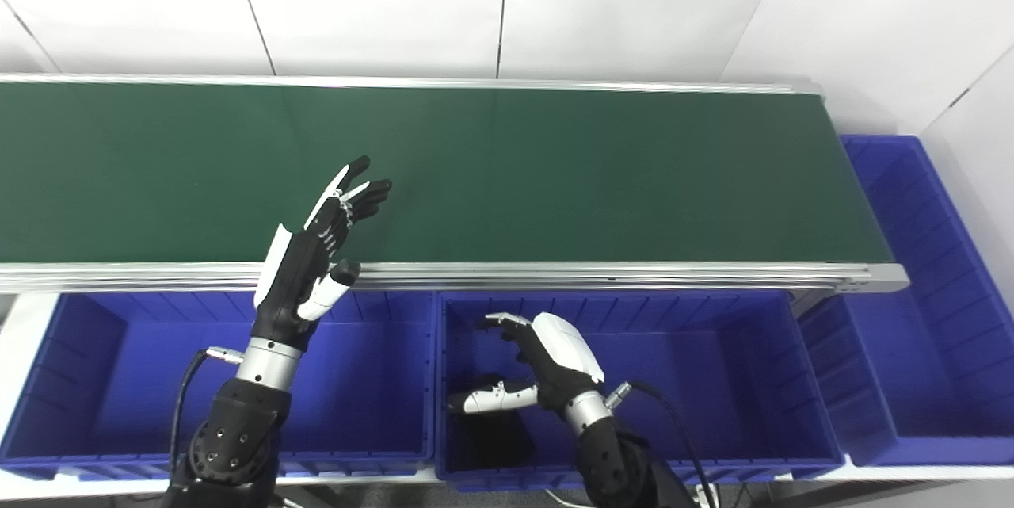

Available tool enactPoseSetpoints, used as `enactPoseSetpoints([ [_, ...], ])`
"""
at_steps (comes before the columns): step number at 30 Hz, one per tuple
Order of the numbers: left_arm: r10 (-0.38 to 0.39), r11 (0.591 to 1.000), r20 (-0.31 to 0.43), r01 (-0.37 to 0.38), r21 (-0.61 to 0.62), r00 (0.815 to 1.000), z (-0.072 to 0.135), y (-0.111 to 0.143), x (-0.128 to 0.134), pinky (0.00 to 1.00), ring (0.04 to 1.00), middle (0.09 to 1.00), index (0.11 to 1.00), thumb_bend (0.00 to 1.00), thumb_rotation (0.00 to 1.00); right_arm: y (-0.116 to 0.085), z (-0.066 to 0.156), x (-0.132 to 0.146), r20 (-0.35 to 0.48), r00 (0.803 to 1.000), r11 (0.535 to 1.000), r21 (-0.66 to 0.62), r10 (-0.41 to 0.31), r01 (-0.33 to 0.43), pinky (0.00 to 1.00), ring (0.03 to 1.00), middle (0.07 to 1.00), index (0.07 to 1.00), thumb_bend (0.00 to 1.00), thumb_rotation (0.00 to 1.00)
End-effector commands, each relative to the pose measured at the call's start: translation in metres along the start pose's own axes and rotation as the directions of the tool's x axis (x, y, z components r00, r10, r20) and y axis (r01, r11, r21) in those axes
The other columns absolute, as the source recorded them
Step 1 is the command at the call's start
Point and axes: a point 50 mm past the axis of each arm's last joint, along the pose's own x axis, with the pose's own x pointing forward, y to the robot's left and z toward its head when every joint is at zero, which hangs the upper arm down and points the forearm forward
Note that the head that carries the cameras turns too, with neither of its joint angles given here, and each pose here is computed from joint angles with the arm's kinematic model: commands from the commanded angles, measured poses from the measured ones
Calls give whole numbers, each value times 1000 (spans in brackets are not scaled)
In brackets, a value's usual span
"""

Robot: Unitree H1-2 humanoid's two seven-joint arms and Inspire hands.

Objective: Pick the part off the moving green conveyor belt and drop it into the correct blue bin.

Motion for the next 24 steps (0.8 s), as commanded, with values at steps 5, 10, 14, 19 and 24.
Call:
enactPoseSetpoints([
  [5, 11, 1000, 87, -11, 2, 996, 17, 5, 2, 878, 866, 856, 946, 750, 884, -23, 33, -1, 158, 978, 985, 134, -133, 112, 607, 757, 823, 803, 1000, 754],
  [10, 37, 999, 65, -36, -25, 997, 20, 5, -17, 895, 876, 851, 947, 771, 866, -21, 43, -12, 222, 945, 915, 376, -240, 145, 619, 737, 820, 801, 1000, 743],
  [14, 41, 999, 67, -39, -26, 997, 26, 5, -36, 892, 878, 849, 946, 776, 851, -15, 49, -27, 236, 916, 829, 537, -326, 157, 722, 780, 840, 832, 1000, 783],
  [19, 45, 999, 71, -44, -7, 996, 39, 10, -50, 892, 879, 847, 939, 798, 850, -2, 60, -45, 216, 883, 734, 653, -416, 186, 767, 813, 850, 855, 1000, 828],
  [24, 42, 999, 77, -44, 30, 996, 50, 12, -58, 835, 857, 842, 924, 779, 877, 7, 66, -56, 213, 860, 691, 695, -464, 200, 820, 861, 888, 891, 1000, 879],
])
